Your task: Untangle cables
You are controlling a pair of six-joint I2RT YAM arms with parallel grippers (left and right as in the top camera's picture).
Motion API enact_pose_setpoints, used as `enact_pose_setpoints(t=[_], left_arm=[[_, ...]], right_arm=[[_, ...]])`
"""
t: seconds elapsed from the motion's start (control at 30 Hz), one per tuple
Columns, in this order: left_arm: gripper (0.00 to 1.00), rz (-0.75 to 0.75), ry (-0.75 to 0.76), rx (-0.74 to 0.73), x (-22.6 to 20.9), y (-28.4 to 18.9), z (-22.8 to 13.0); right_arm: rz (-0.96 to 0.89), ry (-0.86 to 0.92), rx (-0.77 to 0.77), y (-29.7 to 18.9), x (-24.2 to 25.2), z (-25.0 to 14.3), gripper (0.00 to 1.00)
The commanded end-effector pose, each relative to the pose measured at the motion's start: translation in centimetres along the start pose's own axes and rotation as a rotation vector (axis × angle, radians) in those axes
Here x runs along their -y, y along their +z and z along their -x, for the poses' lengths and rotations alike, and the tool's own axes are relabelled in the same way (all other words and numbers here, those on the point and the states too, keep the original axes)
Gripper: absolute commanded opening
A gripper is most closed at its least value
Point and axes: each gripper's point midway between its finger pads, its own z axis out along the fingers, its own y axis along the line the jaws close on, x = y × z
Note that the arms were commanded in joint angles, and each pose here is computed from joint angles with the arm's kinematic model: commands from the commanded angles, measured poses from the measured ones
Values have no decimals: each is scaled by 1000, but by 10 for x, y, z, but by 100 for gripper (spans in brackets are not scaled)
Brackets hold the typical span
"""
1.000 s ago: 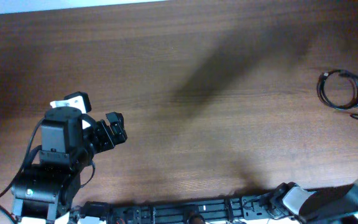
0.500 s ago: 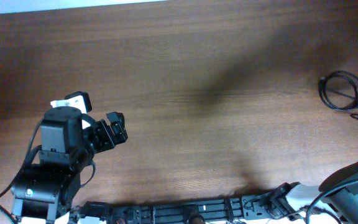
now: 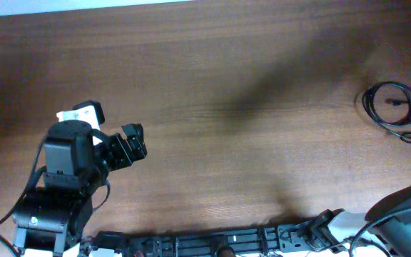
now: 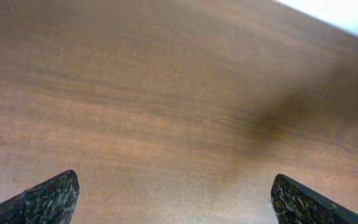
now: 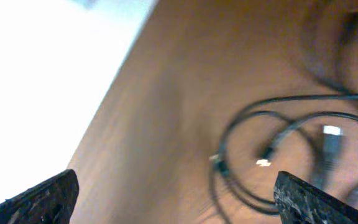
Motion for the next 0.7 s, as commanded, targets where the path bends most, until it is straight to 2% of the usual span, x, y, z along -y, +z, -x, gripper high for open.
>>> enact_pose_setpoints(t=[0.0,0.23,0.37,0.67], left_arm=[[99,-32,0,35,7,1,9],[99,-59,19,73,14,-4,19],[99,-79,54,124,21,-12,33],[99,-59,57,168,18,-21,42]], right_arm=[[205,-256,9,-30,-70,-8,99],[309,-462,94,-77,-138,-24,99],[351,-684,75,-104,-180,-71,99],[389,-922,5,-150,-215,-154,99]])
